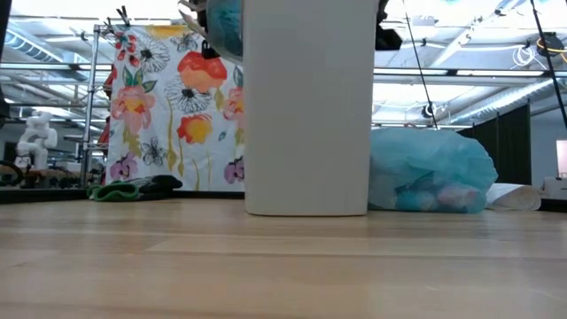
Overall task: Place trash/remove bag and relplace
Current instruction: Insert the new blue trash bag into the trash bin
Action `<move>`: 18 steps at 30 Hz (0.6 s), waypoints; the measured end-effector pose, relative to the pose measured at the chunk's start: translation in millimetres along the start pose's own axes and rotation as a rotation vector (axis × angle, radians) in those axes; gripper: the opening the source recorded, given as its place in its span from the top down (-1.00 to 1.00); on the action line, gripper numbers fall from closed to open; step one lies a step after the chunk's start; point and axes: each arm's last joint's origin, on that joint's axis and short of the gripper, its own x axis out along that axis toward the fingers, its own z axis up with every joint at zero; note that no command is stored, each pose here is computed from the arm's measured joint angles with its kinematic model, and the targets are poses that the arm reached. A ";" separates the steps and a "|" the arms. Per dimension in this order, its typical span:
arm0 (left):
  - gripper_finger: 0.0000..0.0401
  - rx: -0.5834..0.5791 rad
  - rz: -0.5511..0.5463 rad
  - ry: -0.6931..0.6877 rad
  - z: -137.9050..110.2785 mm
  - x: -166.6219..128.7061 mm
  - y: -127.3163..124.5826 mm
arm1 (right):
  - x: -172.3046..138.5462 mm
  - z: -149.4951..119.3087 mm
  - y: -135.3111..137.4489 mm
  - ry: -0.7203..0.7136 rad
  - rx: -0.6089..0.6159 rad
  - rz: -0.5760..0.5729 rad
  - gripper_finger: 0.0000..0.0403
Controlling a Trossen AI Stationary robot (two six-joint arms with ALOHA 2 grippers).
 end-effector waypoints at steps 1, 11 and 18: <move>1.00 -0.010 0.005 -0.007 -0.1 -1.7 0.0 | -4.9 -1.6 -0.7 -0.012 -0.001 0.004 1.00; 1.00 0.014 0.255 -0.192 -8.4 -43.4 -11.3 | -31.6 -10.3 -6.2 -0.096 0.022 -0.003 1.00; 1.00 0.011 0.265 -0.279 -24.6 -54.0 -20.1 | -31.6 -10.3 -6.2 -0.098 0.022 -0.005 1.00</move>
